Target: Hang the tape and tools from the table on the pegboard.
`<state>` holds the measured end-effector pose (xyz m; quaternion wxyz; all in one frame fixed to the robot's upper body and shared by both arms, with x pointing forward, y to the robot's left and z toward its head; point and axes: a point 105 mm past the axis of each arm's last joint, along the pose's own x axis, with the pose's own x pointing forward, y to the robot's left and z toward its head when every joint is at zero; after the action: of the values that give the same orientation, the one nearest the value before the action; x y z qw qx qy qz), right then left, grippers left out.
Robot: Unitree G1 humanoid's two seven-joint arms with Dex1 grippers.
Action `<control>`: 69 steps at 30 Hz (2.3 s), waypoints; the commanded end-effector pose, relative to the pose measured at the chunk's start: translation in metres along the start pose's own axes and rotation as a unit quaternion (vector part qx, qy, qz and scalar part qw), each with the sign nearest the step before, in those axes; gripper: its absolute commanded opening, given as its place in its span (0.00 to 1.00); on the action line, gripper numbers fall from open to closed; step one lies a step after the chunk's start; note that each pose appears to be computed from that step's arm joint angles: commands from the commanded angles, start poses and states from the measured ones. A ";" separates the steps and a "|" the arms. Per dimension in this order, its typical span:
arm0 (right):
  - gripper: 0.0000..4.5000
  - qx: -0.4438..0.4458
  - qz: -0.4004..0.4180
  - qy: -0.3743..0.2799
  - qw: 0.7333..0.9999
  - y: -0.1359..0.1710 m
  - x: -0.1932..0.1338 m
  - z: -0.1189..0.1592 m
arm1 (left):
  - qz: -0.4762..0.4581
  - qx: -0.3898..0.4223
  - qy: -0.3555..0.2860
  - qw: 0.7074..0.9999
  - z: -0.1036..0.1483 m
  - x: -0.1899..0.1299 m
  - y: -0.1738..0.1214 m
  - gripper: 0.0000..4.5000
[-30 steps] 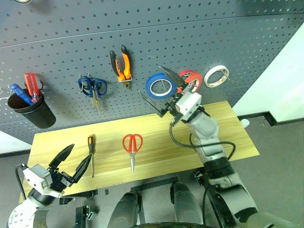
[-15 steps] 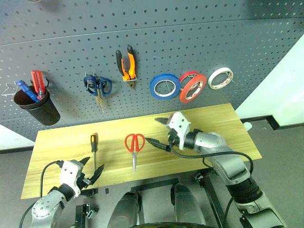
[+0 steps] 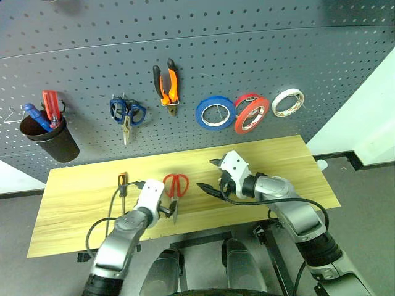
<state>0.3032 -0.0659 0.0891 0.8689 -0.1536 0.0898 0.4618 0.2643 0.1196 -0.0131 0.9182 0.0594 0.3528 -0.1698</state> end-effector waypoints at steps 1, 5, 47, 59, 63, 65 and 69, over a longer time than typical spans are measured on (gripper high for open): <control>1.00 -0.027 0.007 -0.029 0.999 -0.002 -0.002 0.018 | 0.000 -0.022 0.052 0.998 -0.005 0.000 -0.012 0.99; 1.00 -0.036 0.026 -0.037 0.998 0.000 -0.006 0.021 | 0.020 -0.025 0.088 0.996 -0.010 0.007 -0.013 0.99; 1.00 -0.089 0.153 0.078 0.981 -0.010 -0.110 -0.073 | 0.021 -0.048 0.087 0.995 0.009 0.038 -0.017 0.33; 1.00 -0.103 0.144 0.068 0.982 -0.012 -0.107 -0.070 | 0.008 -0.046 0.067 0.997 0.018 0.036 -0.018 0.06; 1.00 -0.117 0.119 0.035 0.985 -0.017 -0.101 -0.058 | -0.020 -0.040 0.031 0.999 0.030 0.026 -0.020 0.06; 1.00 -0.110 0.095 -0.010 0.989 -0.021 -0.097 -0.041 | -0.016 -0.024 -0.002 1.000 0.035 0.013 -0.006 0.06; 1.00 -0.081 0.082 -0.083 0.990 -0.020 -0.096 -0.010 | -0.035 0.002 -0.045 0.998 0.028 -0.018 0.015 0.06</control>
<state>0.2662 -0.1617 0.0876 0.8121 -0.1985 0.0372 0.5475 0.2777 0.1300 0.0024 0.9161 0.0502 0.3563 -0.1769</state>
